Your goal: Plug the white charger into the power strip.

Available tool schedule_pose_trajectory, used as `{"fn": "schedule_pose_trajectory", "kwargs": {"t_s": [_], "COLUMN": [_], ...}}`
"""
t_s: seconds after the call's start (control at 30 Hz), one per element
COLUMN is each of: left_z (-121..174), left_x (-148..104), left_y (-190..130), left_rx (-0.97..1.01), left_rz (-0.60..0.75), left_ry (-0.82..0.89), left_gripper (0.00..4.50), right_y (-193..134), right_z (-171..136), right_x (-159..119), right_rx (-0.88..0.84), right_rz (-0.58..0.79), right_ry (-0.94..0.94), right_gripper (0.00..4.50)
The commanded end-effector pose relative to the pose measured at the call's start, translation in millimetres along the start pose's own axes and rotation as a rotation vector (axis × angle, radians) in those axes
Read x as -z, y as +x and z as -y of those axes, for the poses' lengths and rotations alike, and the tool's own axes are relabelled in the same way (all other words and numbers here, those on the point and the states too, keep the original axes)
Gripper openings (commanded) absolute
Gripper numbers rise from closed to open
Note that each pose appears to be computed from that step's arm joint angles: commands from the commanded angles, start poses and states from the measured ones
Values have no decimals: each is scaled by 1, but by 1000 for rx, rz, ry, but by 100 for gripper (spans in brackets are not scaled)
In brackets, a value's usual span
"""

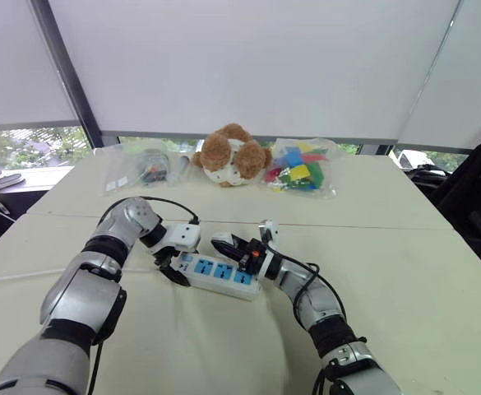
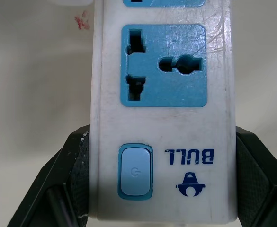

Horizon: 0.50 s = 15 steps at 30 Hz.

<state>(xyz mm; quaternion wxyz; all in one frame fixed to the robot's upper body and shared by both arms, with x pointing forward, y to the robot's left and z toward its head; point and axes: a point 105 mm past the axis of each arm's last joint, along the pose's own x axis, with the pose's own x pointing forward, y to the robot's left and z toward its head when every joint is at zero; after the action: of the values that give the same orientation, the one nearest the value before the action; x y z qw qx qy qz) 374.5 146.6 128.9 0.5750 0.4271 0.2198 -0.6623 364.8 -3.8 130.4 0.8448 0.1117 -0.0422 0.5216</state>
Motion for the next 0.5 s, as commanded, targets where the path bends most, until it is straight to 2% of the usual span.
{"fn": "schedule_pose_trajectory", "kwargs": {"t_s": [0.03,0.5], "left_z": [-6,-6], "left_x": [-8,-7], "left_y": [-5,-5], "left_rx": [-33,-33], "left_rz": [28,24], "left_ry": [22,17], "left_gripper": [304,304], "right_y": [7,7], "right_z": [-12,-20], "right_x": [-11,0], "right_rx": [-46,-63], "right_rz": [38,14], "right_ry": [-25,-24], "right_gripper": [78,78]}}
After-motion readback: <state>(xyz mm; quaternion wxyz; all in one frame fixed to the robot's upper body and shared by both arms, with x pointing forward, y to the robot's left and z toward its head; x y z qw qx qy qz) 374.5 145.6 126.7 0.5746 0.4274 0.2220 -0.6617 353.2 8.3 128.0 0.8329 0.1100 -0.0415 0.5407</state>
